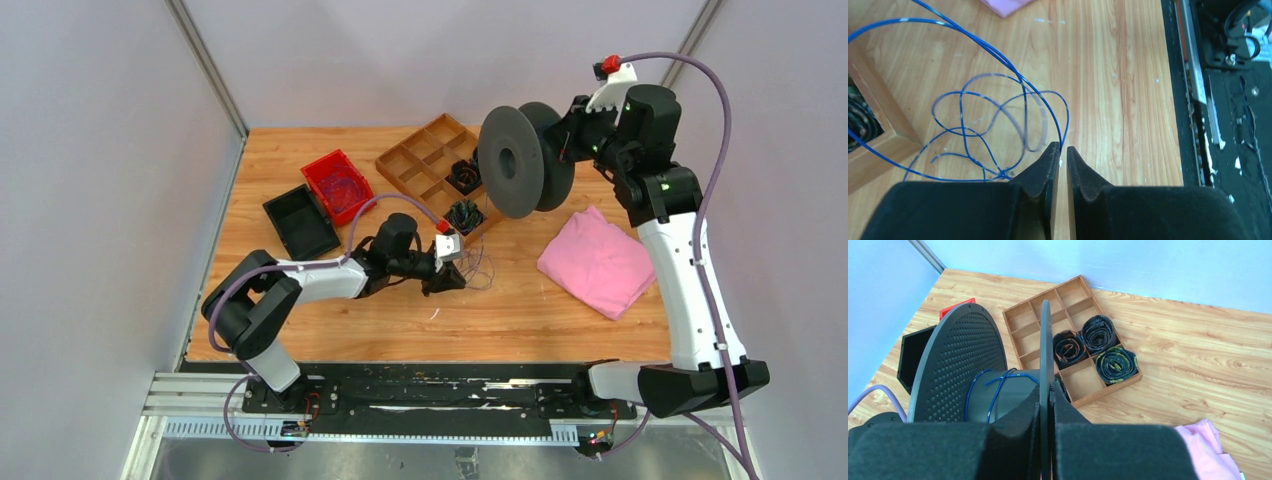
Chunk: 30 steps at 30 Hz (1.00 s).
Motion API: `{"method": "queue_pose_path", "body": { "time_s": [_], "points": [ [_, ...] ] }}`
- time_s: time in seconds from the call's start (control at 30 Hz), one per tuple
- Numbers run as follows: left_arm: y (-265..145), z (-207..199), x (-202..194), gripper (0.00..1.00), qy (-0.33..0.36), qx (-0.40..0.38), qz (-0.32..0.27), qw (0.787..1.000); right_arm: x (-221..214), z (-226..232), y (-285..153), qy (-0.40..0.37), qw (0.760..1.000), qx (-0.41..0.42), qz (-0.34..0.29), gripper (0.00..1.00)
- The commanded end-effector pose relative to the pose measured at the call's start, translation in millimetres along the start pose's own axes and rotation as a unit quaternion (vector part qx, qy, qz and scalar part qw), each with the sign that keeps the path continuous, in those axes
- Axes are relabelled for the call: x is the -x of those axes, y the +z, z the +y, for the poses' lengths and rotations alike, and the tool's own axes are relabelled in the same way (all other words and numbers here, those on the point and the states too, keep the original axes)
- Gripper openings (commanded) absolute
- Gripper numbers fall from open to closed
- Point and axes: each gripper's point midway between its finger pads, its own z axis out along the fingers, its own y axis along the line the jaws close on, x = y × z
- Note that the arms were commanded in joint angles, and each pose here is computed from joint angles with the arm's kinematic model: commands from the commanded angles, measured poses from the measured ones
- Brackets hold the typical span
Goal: Wrap the cables
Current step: Adjust the cable at the center of the board.
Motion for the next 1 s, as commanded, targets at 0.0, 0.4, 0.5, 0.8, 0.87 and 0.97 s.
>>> {"method": "queue_pose_path", "body": {
  "time_s": [0.0, 0.4, 0.5, 0.8, 0.87, 0.97],
  "points": [
    [-8.6, -9.3, -7.4, 0.15, 0.047, -0.022, 0.040, 0.998, 48.6, 3.3, -17.7, -0.009, 0.997, -0.001, -0.073, 0.01],
    [-57.0, 16.7, 46.2, 0.34, 0.093, 0.012, 0.037, 0.995, 31.0, 17.8, -27.0, -0.028, 0.997, 0.041, -0.051, 0.01],
    [-64.7, 12.9, 38.5, 0.44, 0.102, -0.013, 0.060, 0.993, 34.0, 22.9, -32.6, -0.033, 0.997, 0.052, -0.055, 0.01],
    [-51.0, 69.3, 73.4, 0.62, 0.089, 0.079, -0.004, 0.993, 21.6, 48.0, -38.3, -0.019, 0.992, 0.123, -0.034, 0.01],
    [-43.8, 74.9, 70.9, 0.64, 0.088, 0.072, -0.004, 0.993, 19.9, 49.9, -40.6, -0.018, 0.991, 0.127, -0.032, 0.01],
    [-30.8, 76.8, 65.5, 0.68, 0.070, 0.049, -0.012, 0.996, 21.7, 53.1, -46.4, -0.018, 0.990, 0.132, -0.036, 0.01]
  ]
}}
